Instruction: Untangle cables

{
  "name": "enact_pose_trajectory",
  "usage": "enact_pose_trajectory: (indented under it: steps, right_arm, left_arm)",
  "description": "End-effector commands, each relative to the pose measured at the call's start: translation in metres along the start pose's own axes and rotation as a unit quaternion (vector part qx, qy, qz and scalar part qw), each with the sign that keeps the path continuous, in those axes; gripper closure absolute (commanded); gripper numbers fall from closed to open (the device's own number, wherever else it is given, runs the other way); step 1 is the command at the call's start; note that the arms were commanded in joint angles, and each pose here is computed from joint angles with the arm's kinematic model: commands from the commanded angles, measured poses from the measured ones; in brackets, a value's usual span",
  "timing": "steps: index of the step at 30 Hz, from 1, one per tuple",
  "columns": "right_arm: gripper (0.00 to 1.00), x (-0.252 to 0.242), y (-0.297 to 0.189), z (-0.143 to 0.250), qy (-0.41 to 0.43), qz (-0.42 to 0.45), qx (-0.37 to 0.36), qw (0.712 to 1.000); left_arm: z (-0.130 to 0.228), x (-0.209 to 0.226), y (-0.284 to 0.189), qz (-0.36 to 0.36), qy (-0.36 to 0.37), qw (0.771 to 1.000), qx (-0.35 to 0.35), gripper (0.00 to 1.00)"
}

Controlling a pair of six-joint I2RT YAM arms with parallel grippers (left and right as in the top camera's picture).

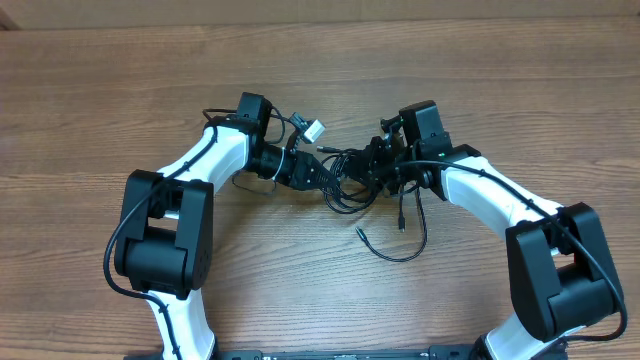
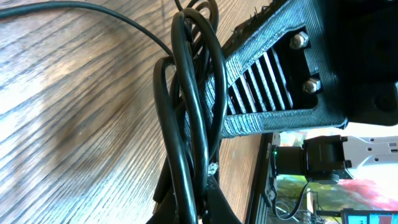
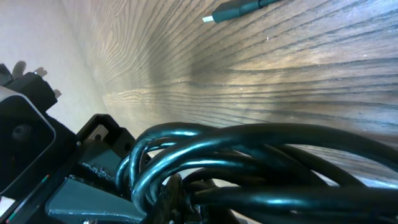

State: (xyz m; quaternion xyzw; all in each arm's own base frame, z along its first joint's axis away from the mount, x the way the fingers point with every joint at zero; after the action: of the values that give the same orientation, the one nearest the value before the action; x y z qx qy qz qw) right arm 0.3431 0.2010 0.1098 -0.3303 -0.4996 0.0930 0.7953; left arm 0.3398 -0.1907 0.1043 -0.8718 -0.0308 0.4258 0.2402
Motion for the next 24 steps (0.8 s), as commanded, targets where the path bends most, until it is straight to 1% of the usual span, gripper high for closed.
enact_pose_trajectory:
  steps: [1,4,12,14,16,19,24]
  right_arm:
    - [0.93,0.005,-0.012,-0.002,-0.026,-0.024,0.020,0.999]
    - [0.94,0.006,-0.025,-0.003,-0.028,-0.033,0.021,0.999]
    - [0.96,-0.004,-0.050,-0.014,-0.025,-0.025,0.002,0.999]
    - [0.95,-0.004,-0.050,-0.014,-0.016,-0.026,0.003,1.000]
    - [0.91,-0.004,-0.048,-0.011,-0.016,-0.022,0.008,1.000]
    - [0.88,-0.004,-0.042,-0.005,-0.021,-0.013,0.010,1.000]
    - [0.87,-0.006,-0.029,-0.003,0.013,0.025,-0.030,0.999]
  left_arm:
    - [-0.008,-0.003,-0.002,0.000,0.034,0.999,-0.007,0.96]
    - [-0.007,0.000,-0.002,-0.013,0.037,0.999,-0.002,0.96]
    - [-0.008,0.000,-0.002,-0.013,0.041,0.999,-0.002,0.96]
    - [-0.008,0.000,-0.002,-0.009,0.041,0.999,-0.004,0.96]
    - [-0.008,-0.001,-0.002,-0.006,0.040,0.999,-0.006,0.96]
    - [-0.009,-0.003,-0.002,0.000,0.041,0.999,-0.009,0.96]
    - [-0.010,-0.004,-0.002,0.006,0.040,0.999,-0.012,0.96]
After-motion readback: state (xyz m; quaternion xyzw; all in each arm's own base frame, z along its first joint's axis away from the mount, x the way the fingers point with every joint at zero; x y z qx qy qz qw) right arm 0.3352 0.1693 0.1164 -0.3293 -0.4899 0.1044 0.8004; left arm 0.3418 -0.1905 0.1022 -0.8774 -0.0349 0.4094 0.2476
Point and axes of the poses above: each gripper's point midway between its finger pads, its own y axis out along the fingers, its own x axis along the line the jaws close on, z = x × y, the point moved 5 cm from there along -y, back along the fingers, and after that the axes turned 14 degrees about y, right-handed, at the moved point
